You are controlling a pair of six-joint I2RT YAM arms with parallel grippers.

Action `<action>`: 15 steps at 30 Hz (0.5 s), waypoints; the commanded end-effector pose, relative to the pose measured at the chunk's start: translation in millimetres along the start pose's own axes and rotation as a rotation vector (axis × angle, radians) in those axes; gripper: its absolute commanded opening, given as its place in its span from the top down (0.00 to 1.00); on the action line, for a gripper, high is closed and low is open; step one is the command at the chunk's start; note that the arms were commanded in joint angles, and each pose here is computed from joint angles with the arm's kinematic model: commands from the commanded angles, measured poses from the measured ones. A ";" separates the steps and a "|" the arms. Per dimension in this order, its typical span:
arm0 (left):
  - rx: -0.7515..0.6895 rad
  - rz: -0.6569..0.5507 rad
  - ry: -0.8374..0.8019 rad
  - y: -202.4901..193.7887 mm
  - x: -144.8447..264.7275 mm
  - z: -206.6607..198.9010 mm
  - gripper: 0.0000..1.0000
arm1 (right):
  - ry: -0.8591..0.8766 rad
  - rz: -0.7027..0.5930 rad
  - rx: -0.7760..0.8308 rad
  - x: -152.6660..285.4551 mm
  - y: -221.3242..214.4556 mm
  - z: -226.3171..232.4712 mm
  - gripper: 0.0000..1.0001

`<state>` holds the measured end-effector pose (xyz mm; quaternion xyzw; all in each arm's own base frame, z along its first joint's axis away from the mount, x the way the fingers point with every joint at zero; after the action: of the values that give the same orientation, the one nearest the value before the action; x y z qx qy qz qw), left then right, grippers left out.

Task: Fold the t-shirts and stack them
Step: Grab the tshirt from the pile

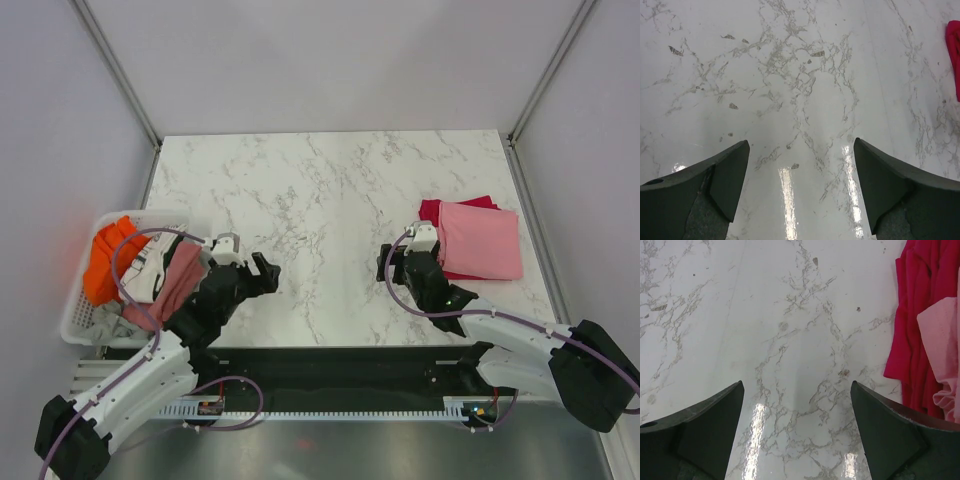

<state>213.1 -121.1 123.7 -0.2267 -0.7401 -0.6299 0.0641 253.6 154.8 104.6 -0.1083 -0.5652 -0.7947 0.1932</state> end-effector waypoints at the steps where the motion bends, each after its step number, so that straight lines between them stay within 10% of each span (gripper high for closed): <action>1: -0.022 -0.039 -0.030 13.5 0.2 -5.3 0.09 | 0.015 -0.066 -0.036 0.9 17.9 7.6 0.04; 7: -0.022 -0.145 -0.155 74.7 26.7 -31.9 0.21 | -0.021 -0.077 -0.035 1.2 18.9 1.7 0.04; 15: 0.168 -0.032 0.456 132.9 54.3 44.2 0.01 | -0.020 -0.088 -0.048 4.2 20.5 0.1 0.02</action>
<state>229.1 -94.0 278.2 -0.1146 -0.7895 -0.5965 0.0878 255.7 148.8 112.2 -0.1081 -0.5639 -0.8012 0.1686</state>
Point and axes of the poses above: each gripper's point midway between its finger pads, its own x axis back along the fingers, its own z axis along the line the jaws close on, y = z × x, the point moved 3 cm from there along x, back along the fingers, and after that the axes turned 12 degrees about -x, right-handed, at the moved point
